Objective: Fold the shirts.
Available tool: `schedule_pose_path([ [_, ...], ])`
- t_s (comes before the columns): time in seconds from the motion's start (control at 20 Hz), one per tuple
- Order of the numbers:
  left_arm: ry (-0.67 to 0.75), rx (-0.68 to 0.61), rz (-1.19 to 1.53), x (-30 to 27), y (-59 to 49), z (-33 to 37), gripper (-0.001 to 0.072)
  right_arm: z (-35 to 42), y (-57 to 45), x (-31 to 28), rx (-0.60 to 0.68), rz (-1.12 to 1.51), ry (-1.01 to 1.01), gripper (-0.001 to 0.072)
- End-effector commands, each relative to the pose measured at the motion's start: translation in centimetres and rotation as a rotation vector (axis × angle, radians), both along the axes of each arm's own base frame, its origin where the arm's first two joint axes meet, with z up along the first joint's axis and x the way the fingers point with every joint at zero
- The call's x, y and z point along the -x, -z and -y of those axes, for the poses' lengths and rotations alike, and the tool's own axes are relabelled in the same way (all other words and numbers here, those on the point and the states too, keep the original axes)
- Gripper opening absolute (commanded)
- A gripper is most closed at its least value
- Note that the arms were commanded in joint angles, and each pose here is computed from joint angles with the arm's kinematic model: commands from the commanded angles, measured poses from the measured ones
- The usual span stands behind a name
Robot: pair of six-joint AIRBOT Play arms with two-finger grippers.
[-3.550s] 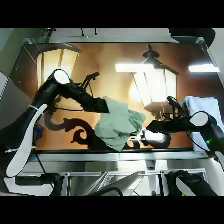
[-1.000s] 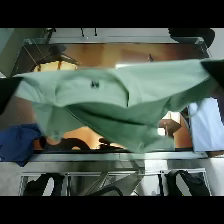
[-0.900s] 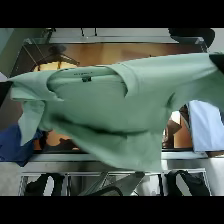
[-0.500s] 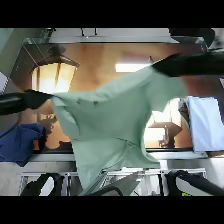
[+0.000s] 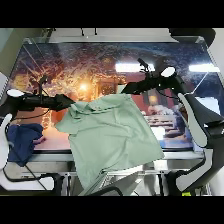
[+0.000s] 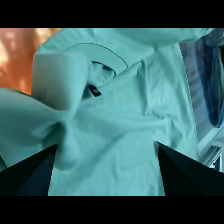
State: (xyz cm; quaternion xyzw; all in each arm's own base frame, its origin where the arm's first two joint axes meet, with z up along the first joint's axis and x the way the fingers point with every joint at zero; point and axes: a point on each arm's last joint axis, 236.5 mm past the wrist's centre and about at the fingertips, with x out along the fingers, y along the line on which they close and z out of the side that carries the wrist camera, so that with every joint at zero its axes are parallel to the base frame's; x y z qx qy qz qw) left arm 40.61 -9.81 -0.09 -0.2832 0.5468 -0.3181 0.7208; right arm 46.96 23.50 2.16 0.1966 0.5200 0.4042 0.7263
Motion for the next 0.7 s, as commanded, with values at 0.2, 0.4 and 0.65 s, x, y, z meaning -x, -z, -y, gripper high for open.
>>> schedule_pose_path([
  [0.2, 0.100, -0.196, 0.002, -4.3, 2.1, -3.5, 0.0703, 11.8, -4.3, 6.9, -0.047, -0.289, 0.028, 0.0364],
  [0.4, 0.172, -0.211, -0.056, -3.1, 2.8, -2.5, 0.0702, 18.7, 0.4, 14.7, 0.185, -0.471, 0.224, 0.0365],
  [0.65, 0.217, -0.200, -0.094, -2.5, 4.5, -0.8, 0.0702, 21.7, 8.0, 24.6, 0.367, -0.603, 0.470, 0.0604],
])
